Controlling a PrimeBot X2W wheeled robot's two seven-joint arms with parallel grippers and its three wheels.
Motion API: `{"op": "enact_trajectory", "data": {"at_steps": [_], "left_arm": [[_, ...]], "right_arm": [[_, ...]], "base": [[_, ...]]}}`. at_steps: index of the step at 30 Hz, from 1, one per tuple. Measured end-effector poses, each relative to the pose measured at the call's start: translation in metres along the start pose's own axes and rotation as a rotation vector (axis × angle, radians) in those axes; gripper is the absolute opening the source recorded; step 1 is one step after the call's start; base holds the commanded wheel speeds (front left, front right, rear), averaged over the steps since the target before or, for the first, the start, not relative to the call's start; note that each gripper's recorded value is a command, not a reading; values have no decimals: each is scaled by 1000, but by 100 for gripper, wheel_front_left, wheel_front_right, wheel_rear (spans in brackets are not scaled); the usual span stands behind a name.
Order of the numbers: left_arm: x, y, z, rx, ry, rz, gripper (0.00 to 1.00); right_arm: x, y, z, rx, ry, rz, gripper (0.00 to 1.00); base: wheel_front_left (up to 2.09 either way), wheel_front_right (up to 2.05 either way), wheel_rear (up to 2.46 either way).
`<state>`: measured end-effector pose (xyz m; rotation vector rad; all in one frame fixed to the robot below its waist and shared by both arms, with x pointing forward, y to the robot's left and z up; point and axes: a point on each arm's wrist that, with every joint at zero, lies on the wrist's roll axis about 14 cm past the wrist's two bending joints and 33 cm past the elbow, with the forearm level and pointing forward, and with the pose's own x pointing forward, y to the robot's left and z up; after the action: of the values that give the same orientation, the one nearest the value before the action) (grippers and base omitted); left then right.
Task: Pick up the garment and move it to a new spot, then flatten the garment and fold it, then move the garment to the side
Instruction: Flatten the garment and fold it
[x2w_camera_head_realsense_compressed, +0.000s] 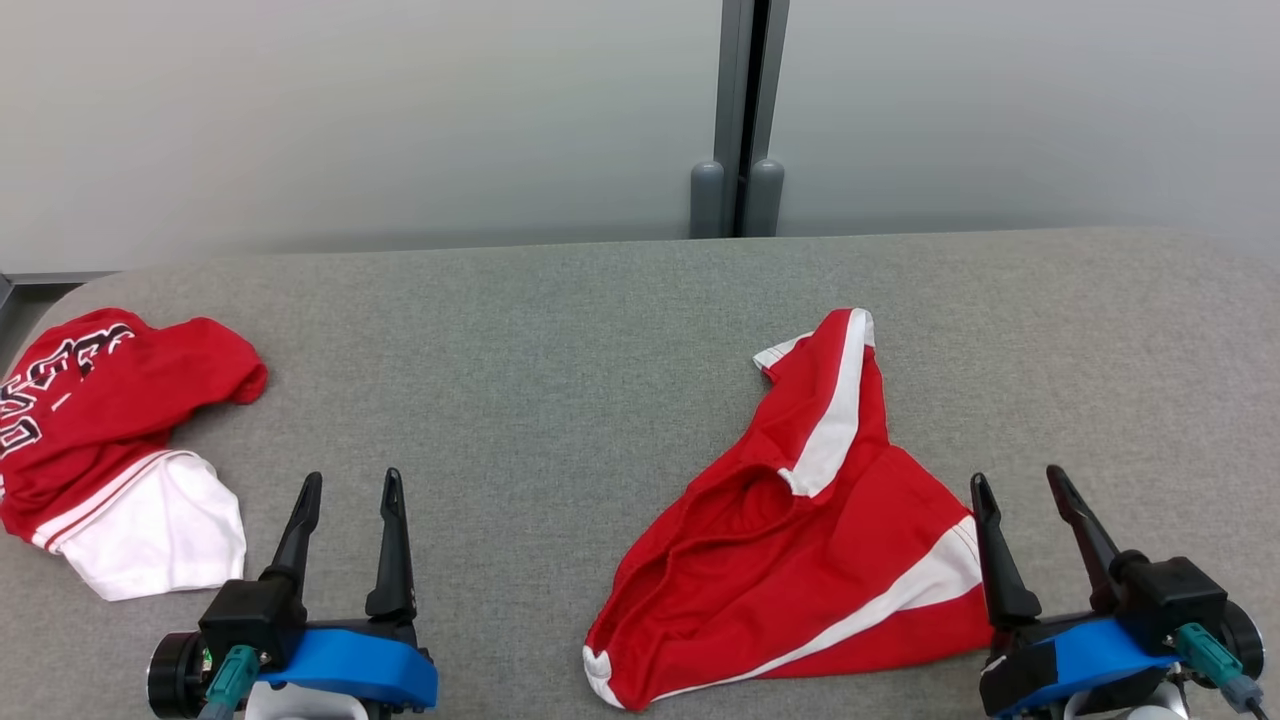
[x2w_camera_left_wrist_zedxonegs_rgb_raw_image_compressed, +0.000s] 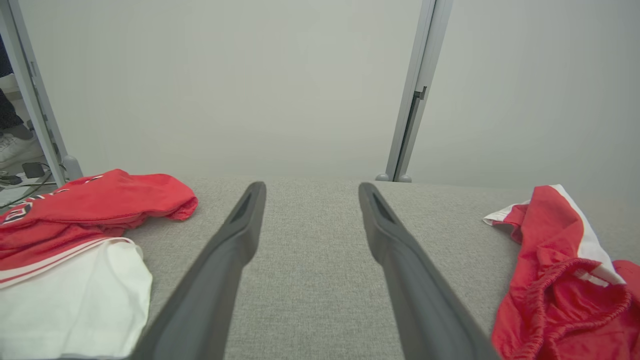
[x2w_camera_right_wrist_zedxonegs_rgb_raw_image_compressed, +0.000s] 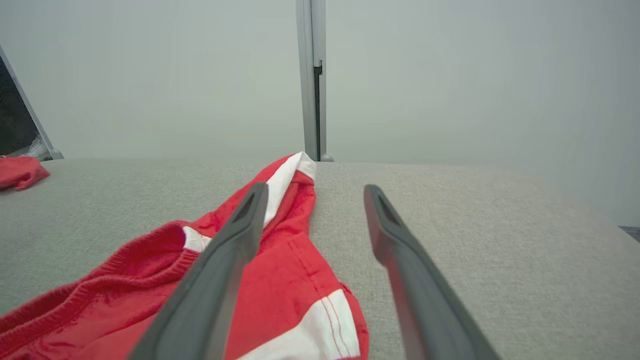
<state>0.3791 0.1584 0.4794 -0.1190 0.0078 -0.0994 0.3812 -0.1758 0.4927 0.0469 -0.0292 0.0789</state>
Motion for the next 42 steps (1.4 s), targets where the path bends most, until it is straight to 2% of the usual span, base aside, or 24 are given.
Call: {"op": "enact_trajectory", "data": {"at_steps": [6, 9, 17, 21, 24, 34, 42], "left_arm": [[-2, 0, 2, 18, -3, -8, 100], [-2, -12, 1, 42, 0, -51, 100], [6, -87, 4, 83, -11, -298, 100], [0, -129, -9, 94, 38, -440, 100], [-9, -147, -29, 100, 114, -520, 100], [-37, -140, -96, 144, 358, -595, 100], [-54, -130, -125, 158, 469, -605, 100]], "right_arm": [[0, 7, 10, 15, -39, 17, 100], [1, 8, 10, 19, -37, 22, 100], [1, 12, 4, 22, -19, 33, 100], [-1, 10, -1, 30, -5, 25, 100], [-2, 7, -6, 31, 11, 14, 100], [-4, -5, -19, 38, 47, -23, 100], [-1, -8, -22, 40, 57, -32, 100]], "base": [[0, 0, 0], [0, 0, 0], [0, 0, 0], [0, 0, 0], [0, 0, 0], [0, 0, 0], [0, 0, 0]]}}
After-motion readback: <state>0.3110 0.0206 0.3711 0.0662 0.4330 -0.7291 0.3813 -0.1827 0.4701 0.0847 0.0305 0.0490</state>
